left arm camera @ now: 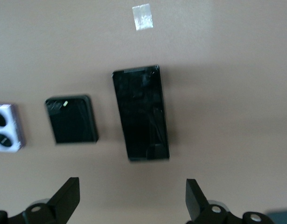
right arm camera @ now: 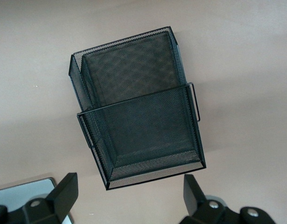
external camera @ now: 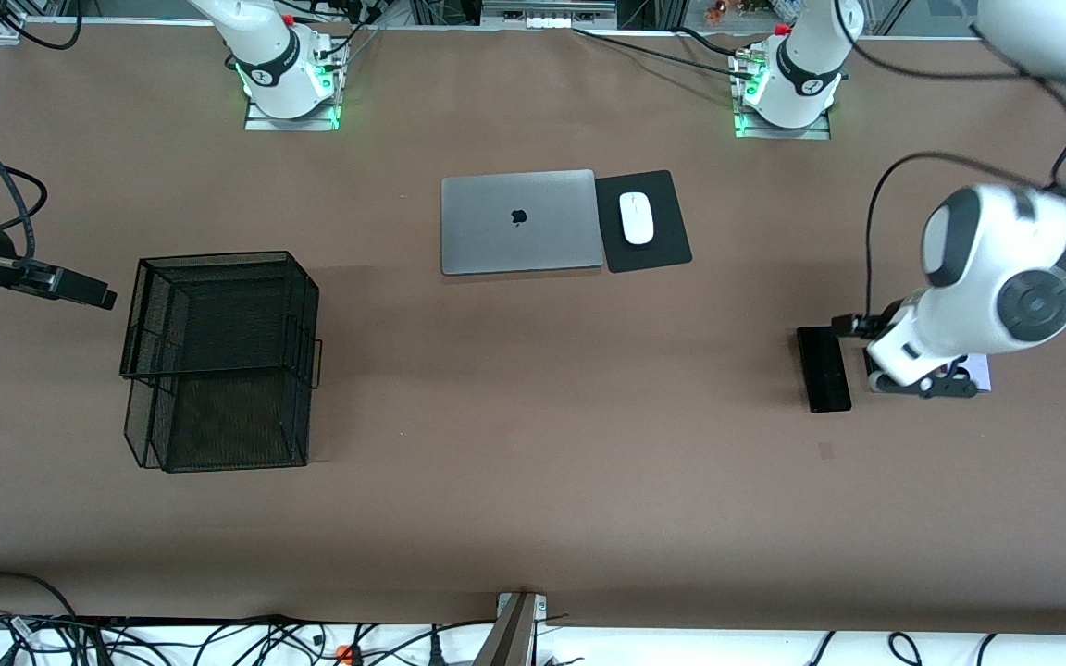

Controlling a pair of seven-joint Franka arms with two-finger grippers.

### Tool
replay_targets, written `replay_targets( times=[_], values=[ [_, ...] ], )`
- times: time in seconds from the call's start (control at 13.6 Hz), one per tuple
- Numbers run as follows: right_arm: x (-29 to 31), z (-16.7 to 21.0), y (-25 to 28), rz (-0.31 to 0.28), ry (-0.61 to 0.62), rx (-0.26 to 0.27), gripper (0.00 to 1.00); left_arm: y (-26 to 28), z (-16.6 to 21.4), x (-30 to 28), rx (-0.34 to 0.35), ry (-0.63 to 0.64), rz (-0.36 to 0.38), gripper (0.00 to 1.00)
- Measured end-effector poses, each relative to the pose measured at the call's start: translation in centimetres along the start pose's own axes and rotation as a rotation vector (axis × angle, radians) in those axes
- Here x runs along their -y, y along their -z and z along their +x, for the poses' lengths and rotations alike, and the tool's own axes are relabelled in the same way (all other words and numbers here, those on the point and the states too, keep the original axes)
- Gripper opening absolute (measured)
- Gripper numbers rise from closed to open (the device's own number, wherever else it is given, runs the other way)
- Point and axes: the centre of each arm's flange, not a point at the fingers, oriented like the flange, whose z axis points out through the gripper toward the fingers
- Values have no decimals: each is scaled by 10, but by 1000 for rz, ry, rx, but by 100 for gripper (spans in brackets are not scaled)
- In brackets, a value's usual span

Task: Place phones with both arms
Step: 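Lower the left gripper and grasp the large black phone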

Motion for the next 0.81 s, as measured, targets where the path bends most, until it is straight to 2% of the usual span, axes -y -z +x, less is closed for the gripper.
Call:
replay_targets(
  times=[0.37,0.81],
  values=[
    [0,1,-3,-1,0,4,100,-79,33,14,-58,21,-20,100],
    [0,3,-5,-1,0,8,100,-109,40,22,-101,77,-77,100]
  ],
)
